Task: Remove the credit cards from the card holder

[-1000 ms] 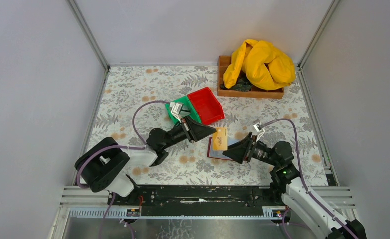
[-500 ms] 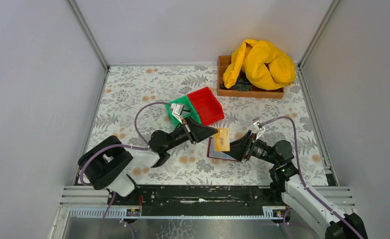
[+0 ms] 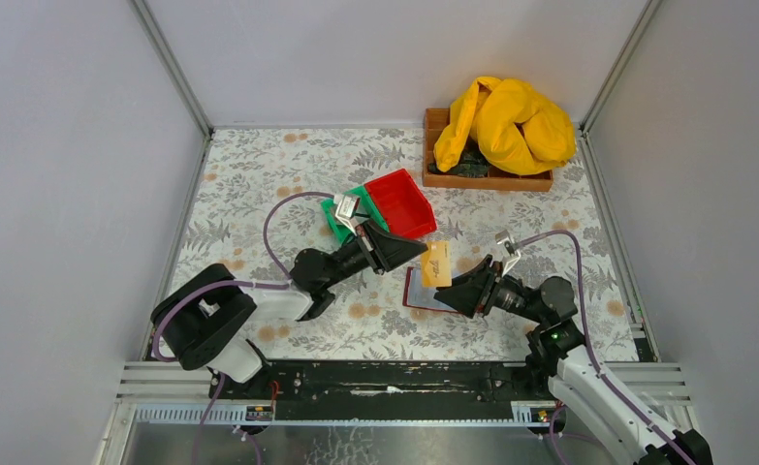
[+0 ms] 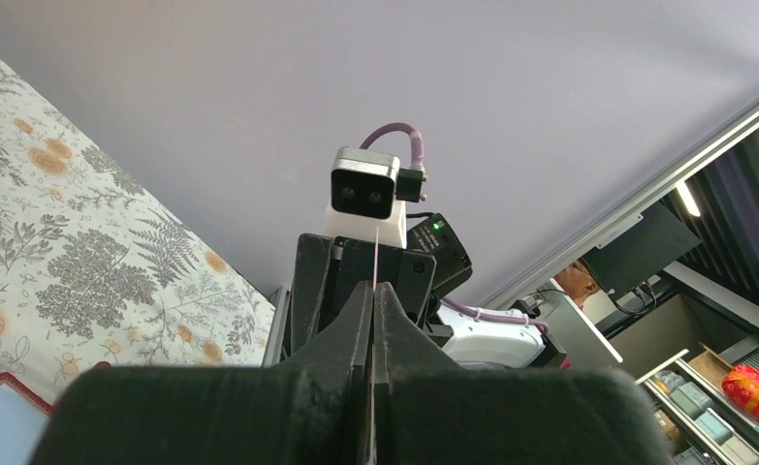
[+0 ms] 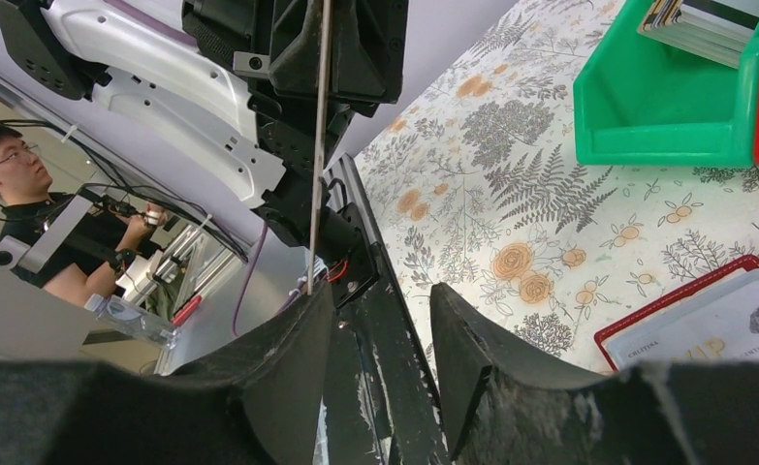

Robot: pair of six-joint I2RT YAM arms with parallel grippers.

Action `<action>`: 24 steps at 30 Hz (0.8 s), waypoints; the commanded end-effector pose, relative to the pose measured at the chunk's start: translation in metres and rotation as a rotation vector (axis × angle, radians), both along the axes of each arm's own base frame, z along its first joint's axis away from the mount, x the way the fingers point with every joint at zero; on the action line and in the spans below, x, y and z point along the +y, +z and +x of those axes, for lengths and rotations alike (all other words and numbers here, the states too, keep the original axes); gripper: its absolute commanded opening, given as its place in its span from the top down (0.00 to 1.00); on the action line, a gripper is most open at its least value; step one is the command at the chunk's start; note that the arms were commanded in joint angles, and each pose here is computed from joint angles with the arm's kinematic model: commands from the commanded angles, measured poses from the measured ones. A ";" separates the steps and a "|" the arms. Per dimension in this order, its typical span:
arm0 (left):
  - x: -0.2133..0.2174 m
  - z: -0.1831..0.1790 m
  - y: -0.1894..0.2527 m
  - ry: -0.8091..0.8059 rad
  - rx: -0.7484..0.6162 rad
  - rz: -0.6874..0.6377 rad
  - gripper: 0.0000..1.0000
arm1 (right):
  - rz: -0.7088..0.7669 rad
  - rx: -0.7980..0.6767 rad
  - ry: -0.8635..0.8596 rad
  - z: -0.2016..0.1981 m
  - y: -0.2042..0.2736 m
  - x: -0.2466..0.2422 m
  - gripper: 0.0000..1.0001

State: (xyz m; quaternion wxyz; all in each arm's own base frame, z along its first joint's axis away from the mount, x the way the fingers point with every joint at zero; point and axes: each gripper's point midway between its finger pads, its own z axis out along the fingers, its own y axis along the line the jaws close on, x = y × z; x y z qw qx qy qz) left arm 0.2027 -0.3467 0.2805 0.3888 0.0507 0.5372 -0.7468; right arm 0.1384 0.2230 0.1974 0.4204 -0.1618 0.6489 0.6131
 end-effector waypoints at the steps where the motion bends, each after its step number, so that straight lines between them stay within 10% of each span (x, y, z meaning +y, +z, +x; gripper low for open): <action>1: 0.004 0.002 0.023 0.032 -0.084 -0.040 1.00 | 0.020 -0.079 0.029 -0.007 0.015 0.000 0.51; 24: 0.003 0.006 0.015 0.026 -0.067 -0.035 1.00 | 0.024 -0.168 -0.006 -0.006 0.037 -0.004 0.50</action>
